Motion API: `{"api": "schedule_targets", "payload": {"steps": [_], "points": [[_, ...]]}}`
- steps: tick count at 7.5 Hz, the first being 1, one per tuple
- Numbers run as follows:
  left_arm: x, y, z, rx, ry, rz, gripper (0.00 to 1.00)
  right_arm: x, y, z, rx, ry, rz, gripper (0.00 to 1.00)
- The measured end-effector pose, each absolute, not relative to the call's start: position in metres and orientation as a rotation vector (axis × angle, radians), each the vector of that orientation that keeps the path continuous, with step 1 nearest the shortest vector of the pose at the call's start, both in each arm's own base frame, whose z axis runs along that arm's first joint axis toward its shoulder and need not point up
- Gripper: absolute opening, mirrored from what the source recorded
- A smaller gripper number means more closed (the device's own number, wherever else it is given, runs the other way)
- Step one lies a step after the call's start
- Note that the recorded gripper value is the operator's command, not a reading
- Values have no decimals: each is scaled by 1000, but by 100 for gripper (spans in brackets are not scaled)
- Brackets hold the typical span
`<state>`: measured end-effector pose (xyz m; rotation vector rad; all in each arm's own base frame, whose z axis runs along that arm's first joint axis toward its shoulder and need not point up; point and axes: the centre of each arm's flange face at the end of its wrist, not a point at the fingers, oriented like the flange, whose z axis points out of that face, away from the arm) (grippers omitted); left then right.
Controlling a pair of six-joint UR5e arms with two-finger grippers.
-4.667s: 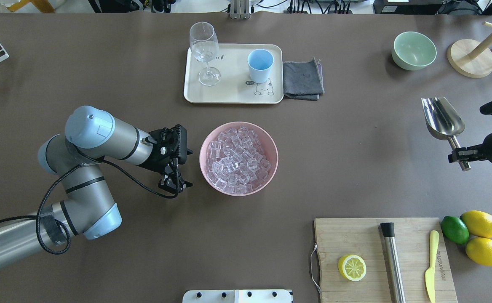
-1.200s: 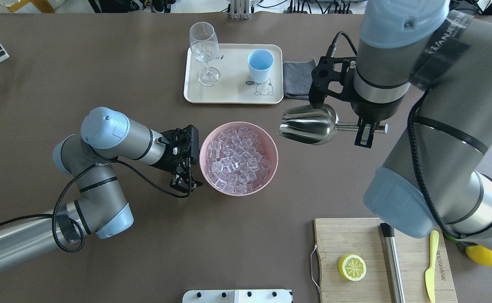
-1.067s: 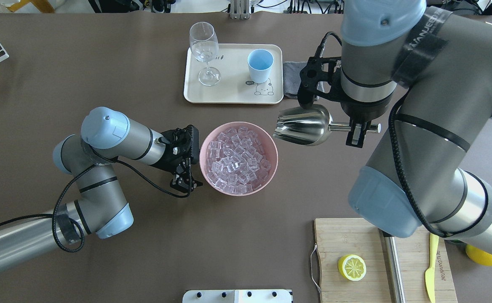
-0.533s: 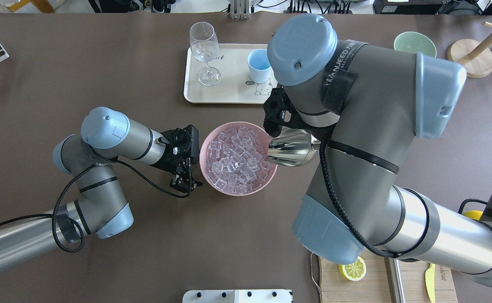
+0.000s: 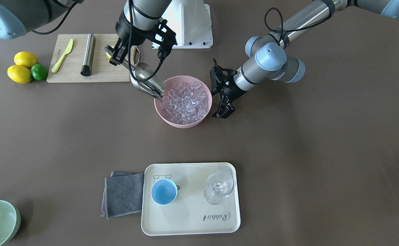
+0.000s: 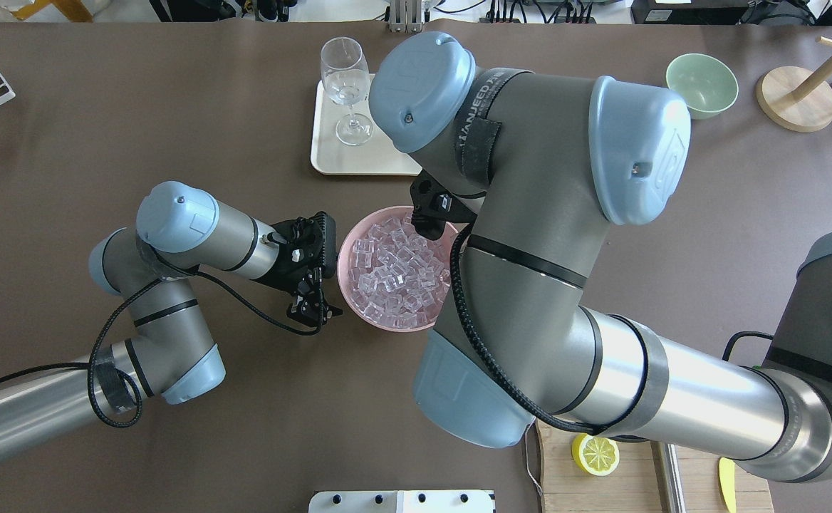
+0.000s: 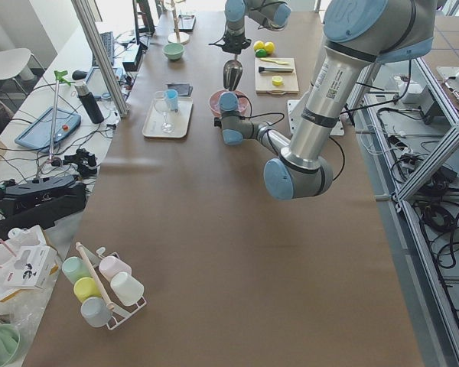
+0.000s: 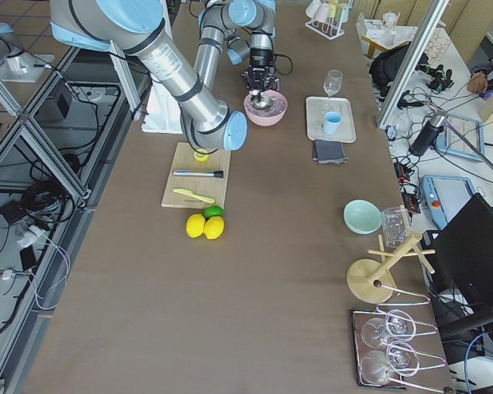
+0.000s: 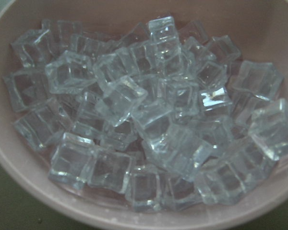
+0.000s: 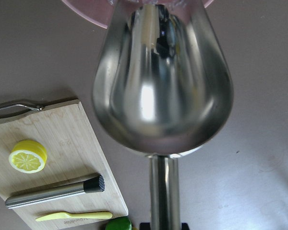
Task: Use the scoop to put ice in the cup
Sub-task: 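Carry the scoop with the right gripper over the pink bowl and lower it in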
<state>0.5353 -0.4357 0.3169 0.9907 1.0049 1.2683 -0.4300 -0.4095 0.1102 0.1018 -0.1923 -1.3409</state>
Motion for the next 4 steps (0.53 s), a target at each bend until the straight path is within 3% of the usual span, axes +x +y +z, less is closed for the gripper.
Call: {"api": "schedule_targets", "payload": {"steps": [4], "points": [[535, -436, 317, 991, 1006, 1268, 99, -458, -427, 108, 47, -141, -1347, 0]]}}
